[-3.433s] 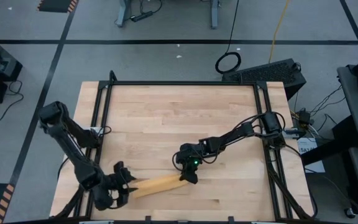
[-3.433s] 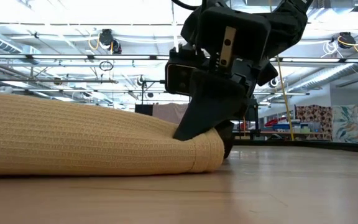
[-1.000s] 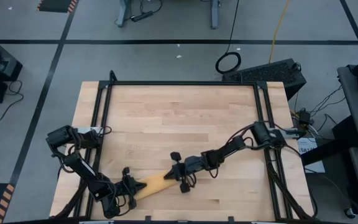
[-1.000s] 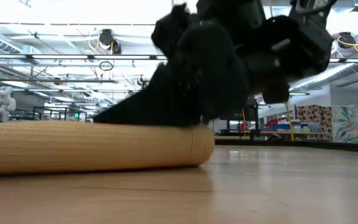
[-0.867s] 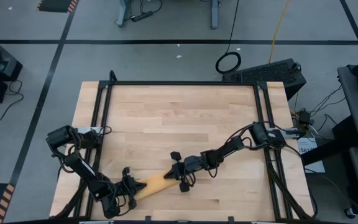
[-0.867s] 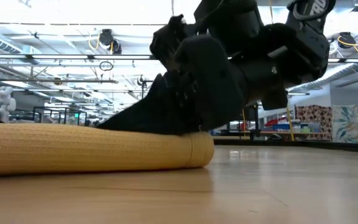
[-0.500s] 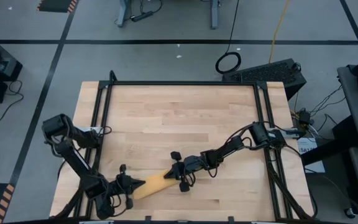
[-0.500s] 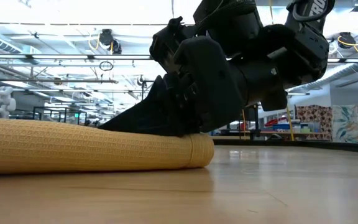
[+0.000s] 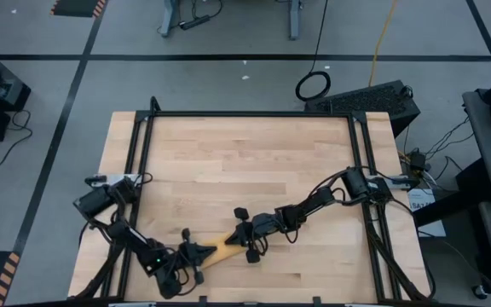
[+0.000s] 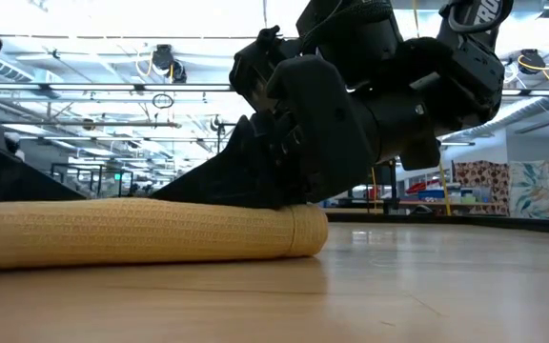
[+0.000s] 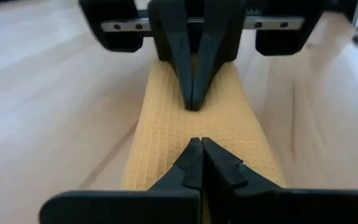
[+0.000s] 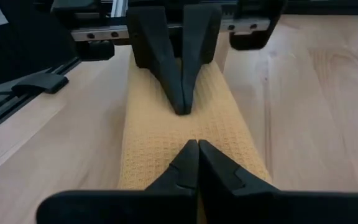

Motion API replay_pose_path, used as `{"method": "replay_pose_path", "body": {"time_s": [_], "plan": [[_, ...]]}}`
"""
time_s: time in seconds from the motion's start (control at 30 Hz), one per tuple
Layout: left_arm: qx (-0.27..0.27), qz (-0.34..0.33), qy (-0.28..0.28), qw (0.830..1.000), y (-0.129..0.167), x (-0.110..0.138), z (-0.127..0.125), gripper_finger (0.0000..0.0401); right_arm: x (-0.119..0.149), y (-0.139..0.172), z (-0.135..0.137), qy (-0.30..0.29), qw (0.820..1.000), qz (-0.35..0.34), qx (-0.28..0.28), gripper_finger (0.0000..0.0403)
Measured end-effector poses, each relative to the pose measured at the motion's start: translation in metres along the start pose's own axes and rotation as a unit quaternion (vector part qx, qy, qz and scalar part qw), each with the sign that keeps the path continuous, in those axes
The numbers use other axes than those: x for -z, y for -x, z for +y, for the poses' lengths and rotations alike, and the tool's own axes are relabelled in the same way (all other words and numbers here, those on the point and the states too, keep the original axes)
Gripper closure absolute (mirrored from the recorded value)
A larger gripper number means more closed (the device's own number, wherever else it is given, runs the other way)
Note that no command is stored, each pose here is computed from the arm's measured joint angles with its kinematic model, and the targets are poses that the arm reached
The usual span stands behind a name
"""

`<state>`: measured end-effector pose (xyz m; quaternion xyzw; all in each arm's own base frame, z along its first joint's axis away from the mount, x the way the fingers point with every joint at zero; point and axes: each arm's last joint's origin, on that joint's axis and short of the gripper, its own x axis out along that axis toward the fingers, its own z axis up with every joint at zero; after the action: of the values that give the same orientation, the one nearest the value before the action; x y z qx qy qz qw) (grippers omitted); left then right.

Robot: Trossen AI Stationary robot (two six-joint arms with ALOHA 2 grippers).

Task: Roll towel
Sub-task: Roll the yellow towel, then return to Home Position

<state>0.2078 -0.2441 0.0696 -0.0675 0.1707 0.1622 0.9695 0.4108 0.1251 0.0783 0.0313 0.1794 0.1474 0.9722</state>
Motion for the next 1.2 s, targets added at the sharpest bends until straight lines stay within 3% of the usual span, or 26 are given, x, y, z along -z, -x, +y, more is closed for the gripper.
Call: {"method": "replay_pose_path", "body": {"time_s": [0.2,0.43,0.53,0.77,0.93,1.07,1.2], "plan": [[0.003,-0.021,0.014,1.0,0.012,-0.001,-0.003,0.0395,-0.005,0.001,0.001,0.0,1.0,-0.01,-0.002,0.0402],[0.019,-0.058,-0.034,0.998,0.033,-0.059,-0.006,0.0396,-0.048,0.018,0.006,0.003,0.998,-0.058,-0.01,0.0403],[0.005,-0.079,-0.048,0.996,0.035,-0.087,-0.001,0.0395,-0.07,0.033,0.007,0.02,0.999,-0.043,-0.006,0.0403],[-0.032,-0.077,-0.134,0.988,0.005,-0.136,0.026,0.0396,-0.12,0.094,0.002,0.069,0.995,0.051,0.047,0.0403],[0.028,-0.097,-0.173,0.98,-0.021,-0.164,0.038,0.0396,-0.142,0.14,0.006,0.091,0.987,0.095,0.089,0.0403],[0.099,-0.175,-0.172,0.964,-0.039,-0.185,0.055,0.0396,-0.143,0.167,0.013,0.105,0.984,0.102,0.103,0.0403],[0.101,-0.187,-0.169,0.962,-0.05,-0.182,0.074,0.0396,-0.125,0.192,0.016,0.098,0.985,0.097,0.104,0.0403]]}}
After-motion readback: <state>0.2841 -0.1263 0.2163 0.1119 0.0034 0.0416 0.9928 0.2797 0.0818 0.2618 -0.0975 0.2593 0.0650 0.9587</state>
